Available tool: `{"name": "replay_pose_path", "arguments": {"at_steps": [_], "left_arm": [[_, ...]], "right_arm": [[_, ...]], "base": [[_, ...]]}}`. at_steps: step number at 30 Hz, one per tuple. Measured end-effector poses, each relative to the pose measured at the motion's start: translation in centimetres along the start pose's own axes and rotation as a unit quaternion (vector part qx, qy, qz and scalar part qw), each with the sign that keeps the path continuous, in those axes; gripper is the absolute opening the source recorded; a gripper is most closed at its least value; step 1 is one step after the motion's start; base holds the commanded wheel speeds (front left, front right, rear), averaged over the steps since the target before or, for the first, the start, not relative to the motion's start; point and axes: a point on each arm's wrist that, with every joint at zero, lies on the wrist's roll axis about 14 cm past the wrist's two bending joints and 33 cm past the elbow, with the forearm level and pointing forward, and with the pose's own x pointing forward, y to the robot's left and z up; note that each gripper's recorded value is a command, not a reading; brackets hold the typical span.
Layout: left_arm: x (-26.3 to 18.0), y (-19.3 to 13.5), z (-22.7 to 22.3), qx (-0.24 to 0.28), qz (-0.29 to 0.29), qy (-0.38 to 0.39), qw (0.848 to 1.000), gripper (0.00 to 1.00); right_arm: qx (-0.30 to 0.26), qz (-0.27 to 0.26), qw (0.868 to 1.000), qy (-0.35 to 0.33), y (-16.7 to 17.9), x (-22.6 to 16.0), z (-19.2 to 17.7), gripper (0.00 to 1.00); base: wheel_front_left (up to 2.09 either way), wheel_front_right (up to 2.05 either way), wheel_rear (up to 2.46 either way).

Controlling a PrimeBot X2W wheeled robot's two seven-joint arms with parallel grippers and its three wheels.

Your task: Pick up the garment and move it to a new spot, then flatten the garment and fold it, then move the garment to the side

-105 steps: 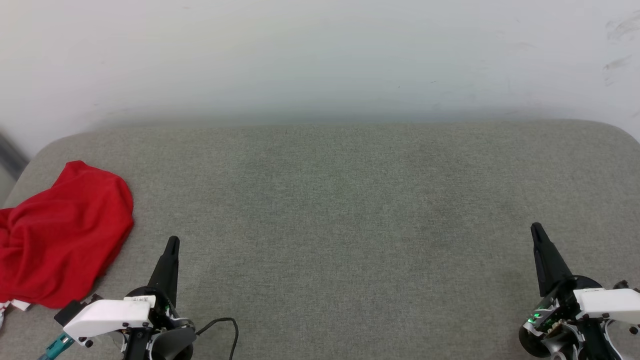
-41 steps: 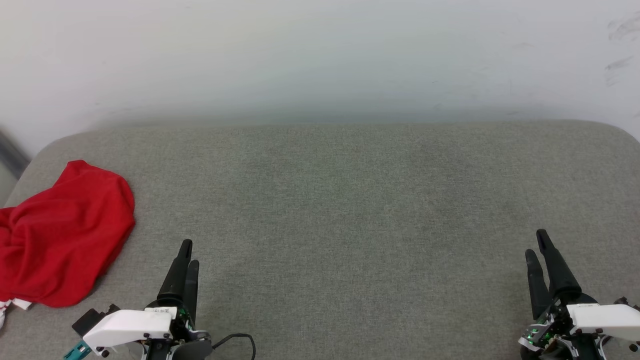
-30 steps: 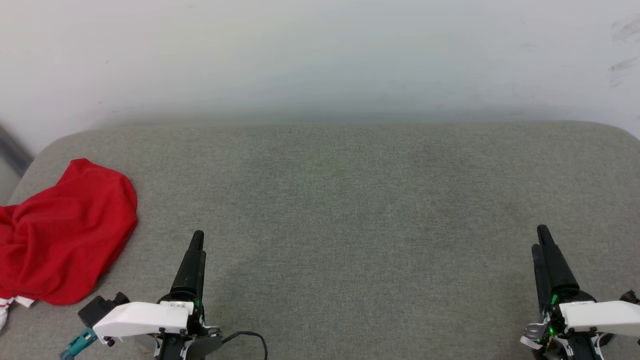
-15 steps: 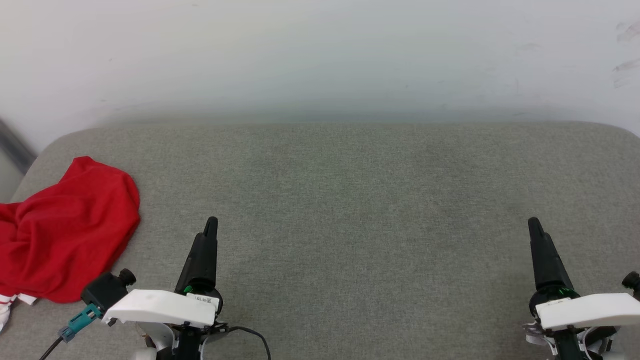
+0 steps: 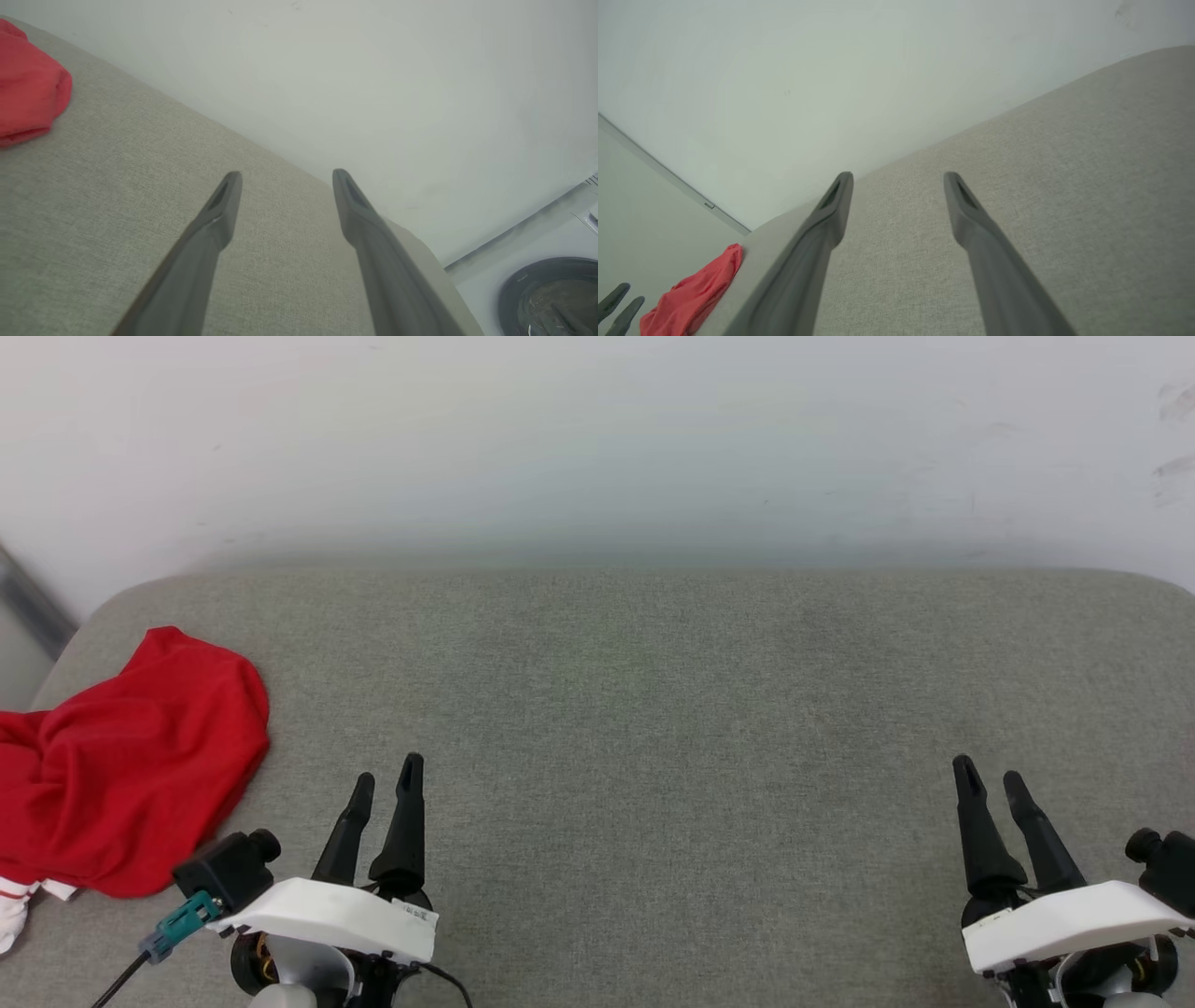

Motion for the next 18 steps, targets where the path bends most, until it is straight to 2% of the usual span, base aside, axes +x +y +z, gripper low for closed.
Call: {"name": "replay_pose_path", "arguments": {"at_steps": [9,18], "left_arm": [[-0.15,0.03,-0.25,0.074,-0.006,0.005,0.997,1.00],[-0.12,-0.35,-0.48,0.128,-0.016,0.006,0.992,1.00]], "right_arm": [[-0.084,0.000,0.996,0.008,-0.09,-0.21,0.36,1.00],[-0.144,-0.002,0.989,0.011,-0.25,-0.46,0.81,1.00]], "base": [[0.00,0.00,0.00],[0.00,0.00,0.00]]}}
